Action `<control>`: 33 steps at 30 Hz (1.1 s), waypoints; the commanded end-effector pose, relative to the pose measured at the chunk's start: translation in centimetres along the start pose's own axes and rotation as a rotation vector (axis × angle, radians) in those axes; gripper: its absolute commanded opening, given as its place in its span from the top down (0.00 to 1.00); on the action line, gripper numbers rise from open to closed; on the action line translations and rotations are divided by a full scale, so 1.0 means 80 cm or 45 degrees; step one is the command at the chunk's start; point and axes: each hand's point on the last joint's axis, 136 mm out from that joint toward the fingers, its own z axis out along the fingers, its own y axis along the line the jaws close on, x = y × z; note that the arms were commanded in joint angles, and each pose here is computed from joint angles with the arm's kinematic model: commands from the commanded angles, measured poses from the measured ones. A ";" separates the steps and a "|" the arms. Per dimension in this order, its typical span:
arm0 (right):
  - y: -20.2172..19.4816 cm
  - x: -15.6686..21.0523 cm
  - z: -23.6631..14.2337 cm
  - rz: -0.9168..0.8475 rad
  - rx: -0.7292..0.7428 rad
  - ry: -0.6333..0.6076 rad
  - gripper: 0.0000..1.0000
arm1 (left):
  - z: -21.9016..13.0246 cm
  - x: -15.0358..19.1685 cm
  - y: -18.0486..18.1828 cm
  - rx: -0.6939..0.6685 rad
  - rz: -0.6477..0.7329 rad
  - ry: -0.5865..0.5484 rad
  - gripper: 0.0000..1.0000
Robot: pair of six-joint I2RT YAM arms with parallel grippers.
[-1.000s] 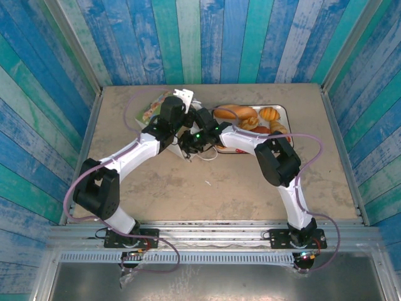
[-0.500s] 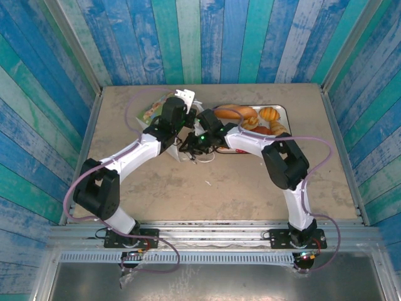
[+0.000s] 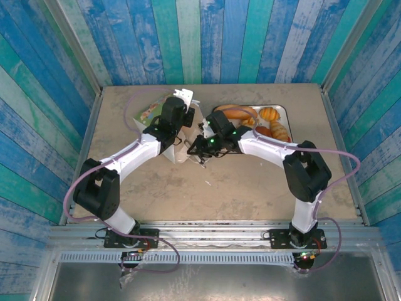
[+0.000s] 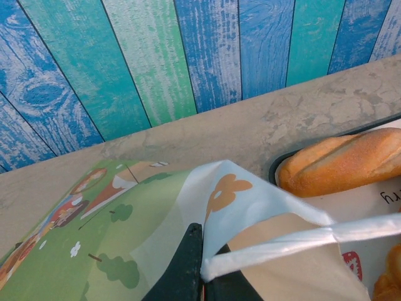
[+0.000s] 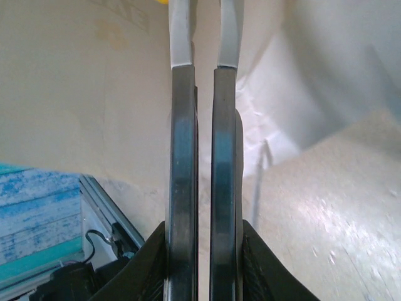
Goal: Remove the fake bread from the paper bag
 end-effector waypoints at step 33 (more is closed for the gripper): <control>0.031 0.103 -0.204 -0.284 0.149 -0.088 0.94 | 0.008 -0.018 0.039 -0.250 -0.128 -0.006 1.00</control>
